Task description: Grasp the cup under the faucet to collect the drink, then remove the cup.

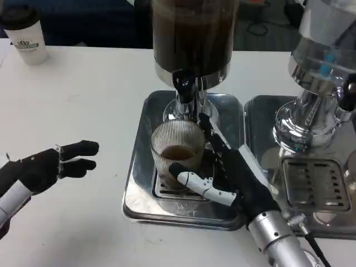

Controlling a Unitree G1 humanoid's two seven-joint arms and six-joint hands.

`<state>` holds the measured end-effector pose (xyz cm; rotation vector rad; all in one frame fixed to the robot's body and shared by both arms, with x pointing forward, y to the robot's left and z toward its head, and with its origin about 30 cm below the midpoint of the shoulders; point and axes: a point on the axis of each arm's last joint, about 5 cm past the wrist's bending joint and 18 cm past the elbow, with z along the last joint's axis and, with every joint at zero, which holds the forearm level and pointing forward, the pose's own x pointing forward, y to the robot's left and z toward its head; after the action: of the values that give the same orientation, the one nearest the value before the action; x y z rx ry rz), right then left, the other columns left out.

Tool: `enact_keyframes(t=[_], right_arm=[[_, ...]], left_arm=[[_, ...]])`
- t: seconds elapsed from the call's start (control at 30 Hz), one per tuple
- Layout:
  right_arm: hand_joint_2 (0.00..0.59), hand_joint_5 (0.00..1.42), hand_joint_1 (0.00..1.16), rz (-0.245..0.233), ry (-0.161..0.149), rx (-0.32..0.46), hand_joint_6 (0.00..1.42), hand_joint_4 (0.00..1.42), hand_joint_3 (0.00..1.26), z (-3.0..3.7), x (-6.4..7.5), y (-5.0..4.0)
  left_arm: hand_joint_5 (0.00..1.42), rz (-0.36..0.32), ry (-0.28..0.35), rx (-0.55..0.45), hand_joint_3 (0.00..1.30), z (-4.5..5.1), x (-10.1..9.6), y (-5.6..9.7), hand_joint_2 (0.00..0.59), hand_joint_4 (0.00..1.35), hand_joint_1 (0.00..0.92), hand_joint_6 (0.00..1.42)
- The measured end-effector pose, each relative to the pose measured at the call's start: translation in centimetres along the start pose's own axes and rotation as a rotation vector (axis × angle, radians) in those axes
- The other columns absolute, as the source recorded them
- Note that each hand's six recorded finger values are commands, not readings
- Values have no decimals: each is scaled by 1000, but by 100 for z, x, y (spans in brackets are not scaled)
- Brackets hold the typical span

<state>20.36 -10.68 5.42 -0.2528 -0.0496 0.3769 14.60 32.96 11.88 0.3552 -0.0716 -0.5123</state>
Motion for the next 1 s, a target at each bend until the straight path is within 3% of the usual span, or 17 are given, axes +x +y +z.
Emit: enact_keyframes(t=[0.3, 0.63, 1.0], right_arm=[[183, 0, 688, -2, -5, -40, 309, 0, 0, 23, 52, 33], [183, 182, 710, -24, 4, -97, 475, 0, 0, 77, 55, 82], [182, 227, 691, -25, 6, -104, 506, 0, 0, 87, 78, 81]], left_arm=[[240, 0, 22, -6, 281, -26, -19, 9, 82, 188, 0, 242], [253, 3, 30, 0, 302, -21, -27, 26, 91, 213, 0, 257], [265, 4, 46, -2, 332, -37, -34, 38, 100, 247, 0, 272]])
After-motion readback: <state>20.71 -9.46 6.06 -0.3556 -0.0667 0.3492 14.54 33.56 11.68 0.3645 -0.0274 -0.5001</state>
